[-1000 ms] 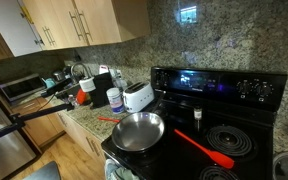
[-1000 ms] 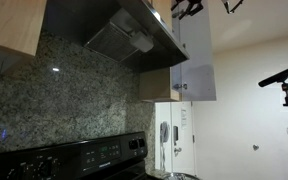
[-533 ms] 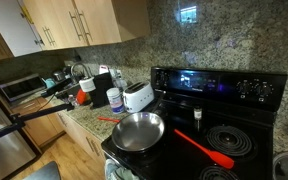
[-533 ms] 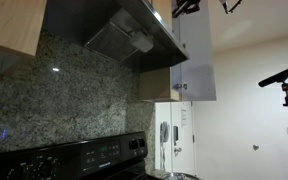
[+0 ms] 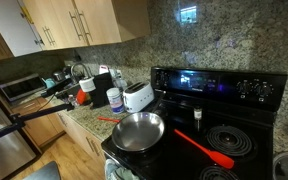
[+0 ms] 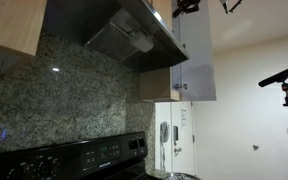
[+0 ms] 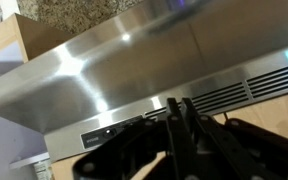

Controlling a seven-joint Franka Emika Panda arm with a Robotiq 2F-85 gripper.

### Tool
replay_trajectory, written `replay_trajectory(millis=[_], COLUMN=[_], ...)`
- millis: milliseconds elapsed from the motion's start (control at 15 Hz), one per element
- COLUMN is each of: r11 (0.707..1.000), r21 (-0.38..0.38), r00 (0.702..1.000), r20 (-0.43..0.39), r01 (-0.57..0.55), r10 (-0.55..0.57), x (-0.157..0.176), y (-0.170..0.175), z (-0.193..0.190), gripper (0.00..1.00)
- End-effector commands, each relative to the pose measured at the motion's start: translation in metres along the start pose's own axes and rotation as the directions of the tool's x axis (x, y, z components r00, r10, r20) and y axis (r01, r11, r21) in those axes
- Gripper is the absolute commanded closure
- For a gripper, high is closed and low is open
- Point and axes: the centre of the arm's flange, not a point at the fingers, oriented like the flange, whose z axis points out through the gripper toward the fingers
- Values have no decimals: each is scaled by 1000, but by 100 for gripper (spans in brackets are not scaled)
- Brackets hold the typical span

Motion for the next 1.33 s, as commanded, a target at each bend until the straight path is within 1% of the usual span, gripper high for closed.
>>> replay_trajectory(millis=[0,133,200,267,333,533,667,733,800,1200,1267], r11=[998,993,987,978,963,909,872,862,891,889,889], r21=[-44,-83,-103,-128,-159,-212,-218,-208,-199,-197,-199], r00=[999,996,991,983,971,913,862,846,886,884,882], r20=[-9,-23,-42,-56,-67,-122,-175,-187,-148,-147,-156], r01=[33,79,125,165,218,360,438,462,409,413,412], r10=[-33,-81,-130,-173,-231,-390,-476,-499,-440,-443,-444], x=[6,9,10,11,13,18,23,26,14,13,14], y=[5,9,10,11,12,4,-6,-13,-1,-1,-3], z=[1,3,3,3,4,0,-1,2,-7,-5,-1], gripper=[100,97,97,97,96,97,98,98,98,98,98])
